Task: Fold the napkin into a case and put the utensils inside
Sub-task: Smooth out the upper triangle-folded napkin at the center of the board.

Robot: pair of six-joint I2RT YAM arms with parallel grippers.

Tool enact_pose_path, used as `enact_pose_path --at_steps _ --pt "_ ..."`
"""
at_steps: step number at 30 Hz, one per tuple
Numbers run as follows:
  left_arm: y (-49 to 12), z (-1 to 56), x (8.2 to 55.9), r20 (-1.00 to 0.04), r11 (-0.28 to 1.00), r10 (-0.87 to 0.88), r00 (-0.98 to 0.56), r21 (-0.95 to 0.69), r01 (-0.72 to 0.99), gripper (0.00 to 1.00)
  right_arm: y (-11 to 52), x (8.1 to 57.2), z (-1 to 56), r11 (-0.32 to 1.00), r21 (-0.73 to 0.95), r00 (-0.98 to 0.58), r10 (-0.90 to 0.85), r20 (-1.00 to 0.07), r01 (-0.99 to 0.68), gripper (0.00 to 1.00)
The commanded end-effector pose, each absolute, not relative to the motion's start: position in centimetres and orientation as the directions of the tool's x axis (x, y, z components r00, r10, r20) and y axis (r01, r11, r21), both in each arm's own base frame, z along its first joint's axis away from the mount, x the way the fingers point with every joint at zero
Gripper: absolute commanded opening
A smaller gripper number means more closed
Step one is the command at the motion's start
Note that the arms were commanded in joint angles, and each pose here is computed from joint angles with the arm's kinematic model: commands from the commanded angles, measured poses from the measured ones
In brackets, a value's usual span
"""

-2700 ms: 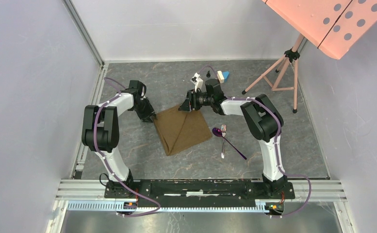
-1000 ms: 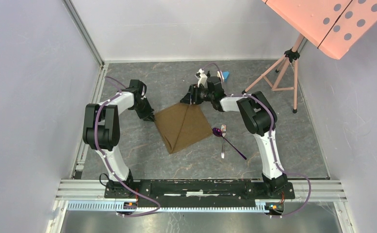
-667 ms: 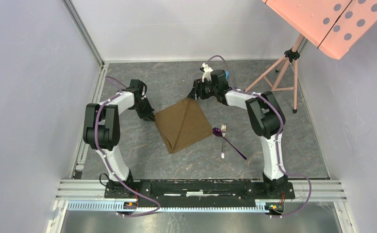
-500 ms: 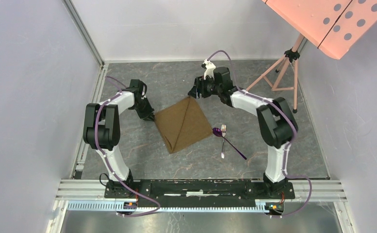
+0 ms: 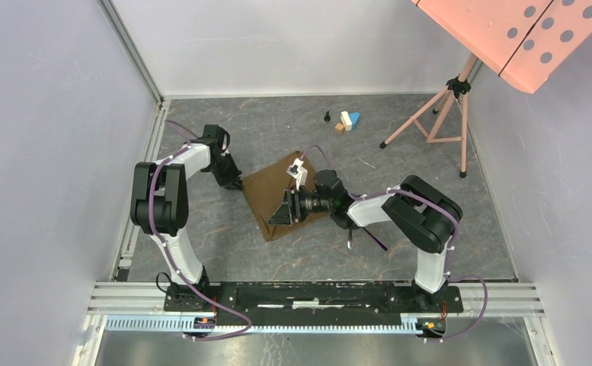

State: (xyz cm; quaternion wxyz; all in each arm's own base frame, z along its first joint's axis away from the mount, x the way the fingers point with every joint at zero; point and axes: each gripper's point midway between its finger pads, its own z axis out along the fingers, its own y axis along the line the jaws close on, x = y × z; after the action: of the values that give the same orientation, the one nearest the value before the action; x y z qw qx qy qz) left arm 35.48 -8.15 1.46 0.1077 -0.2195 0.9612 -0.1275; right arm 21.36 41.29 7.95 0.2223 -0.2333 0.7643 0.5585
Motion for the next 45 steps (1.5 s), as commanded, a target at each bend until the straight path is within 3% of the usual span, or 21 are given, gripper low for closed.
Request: enact_pose_path --at_steps 1,21,35,45 --pt "-7.3 -0.2 34.8 -0.133 0.893 -0.42 -0.898 -0.238 -0.383 0.19 42.2 21.8 10.0 0.197 0.74 -0.758 -0.031 -0.651 -0.643 0.55" --pt "-7.3 1.0 35.6 -0.167 0.895 -0.411 -0.896 -0.262 -0.361 0.2 44.4 20.3 4.6 0.24 0.767 -0.801 -0.092 -0.592 -0.595 0.51" --pt "-6.7 -1.0 35.9 -0.064 0.84 -0.479 -0.875 -0.321 -0.437 0.21 43.2 18.4 1.7 0.324 0.702 -0.77 -0.182 -0.612 -0.634 0.49" --pt "-6.4 -1.3 35.8 -0.07 0.852 -0.464 -0.883 -0.307 -0.424 0.22 42.3 16.8 2.1 0.325 0.63 -0.707 -0.261 -0.658 -0.706 0.51"
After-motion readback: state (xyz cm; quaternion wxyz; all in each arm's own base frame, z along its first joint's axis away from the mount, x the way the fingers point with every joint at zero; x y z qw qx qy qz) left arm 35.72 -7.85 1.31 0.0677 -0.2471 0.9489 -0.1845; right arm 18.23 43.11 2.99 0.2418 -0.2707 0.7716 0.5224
